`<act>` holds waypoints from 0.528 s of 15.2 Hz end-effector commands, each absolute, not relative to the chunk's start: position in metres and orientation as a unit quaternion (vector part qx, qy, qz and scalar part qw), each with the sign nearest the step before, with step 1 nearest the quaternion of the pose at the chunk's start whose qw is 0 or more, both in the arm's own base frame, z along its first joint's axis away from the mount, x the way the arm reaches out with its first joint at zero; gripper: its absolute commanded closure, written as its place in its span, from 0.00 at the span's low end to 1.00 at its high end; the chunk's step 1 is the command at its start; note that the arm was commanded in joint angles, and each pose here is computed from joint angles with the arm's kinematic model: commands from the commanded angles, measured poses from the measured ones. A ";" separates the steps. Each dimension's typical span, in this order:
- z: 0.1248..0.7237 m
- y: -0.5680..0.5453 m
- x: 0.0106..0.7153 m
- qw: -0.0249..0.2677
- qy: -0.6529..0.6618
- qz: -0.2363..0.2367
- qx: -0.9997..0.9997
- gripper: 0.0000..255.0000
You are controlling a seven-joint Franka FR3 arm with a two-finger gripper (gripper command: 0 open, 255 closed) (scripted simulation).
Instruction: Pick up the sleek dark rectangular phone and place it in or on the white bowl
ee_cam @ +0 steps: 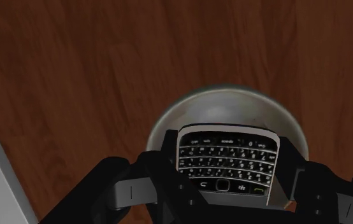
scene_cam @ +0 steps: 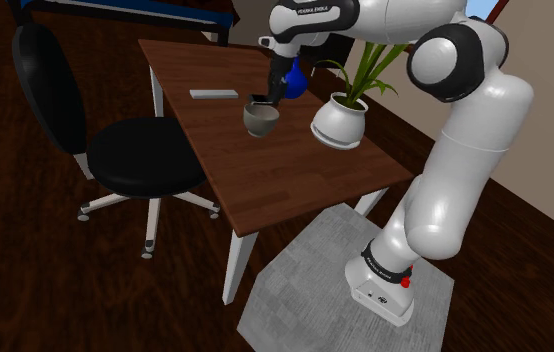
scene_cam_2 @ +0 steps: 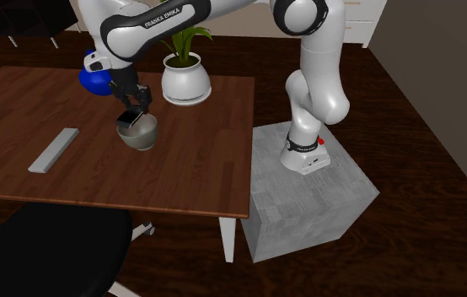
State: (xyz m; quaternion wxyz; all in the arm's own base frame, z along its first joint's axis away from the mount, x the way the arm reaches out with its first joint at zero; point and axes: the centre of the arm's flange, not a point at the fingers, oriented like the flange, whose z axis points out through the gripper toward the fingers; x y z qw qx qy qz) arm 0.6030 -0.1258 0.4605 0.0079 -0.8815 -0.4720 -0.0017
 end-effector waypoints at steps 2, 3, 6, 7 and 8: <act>0.443 -0.126 0.603 0.008 -0.472 -0.002 -0.882 1.00; 0.438 -0.126 0.603 0.008 -0.472 -0.002 -0.882 1.00; 0.435 -0.126 0.603 0.008 -0.472 -0.002 -0.882 1.00; 0.435 -0.126 0.603 0.008 -0.472 -0.002 -0.882 1.00; 0.435 -0.126 0.603 0.008 -0.472 -0.002 -0.882 1.00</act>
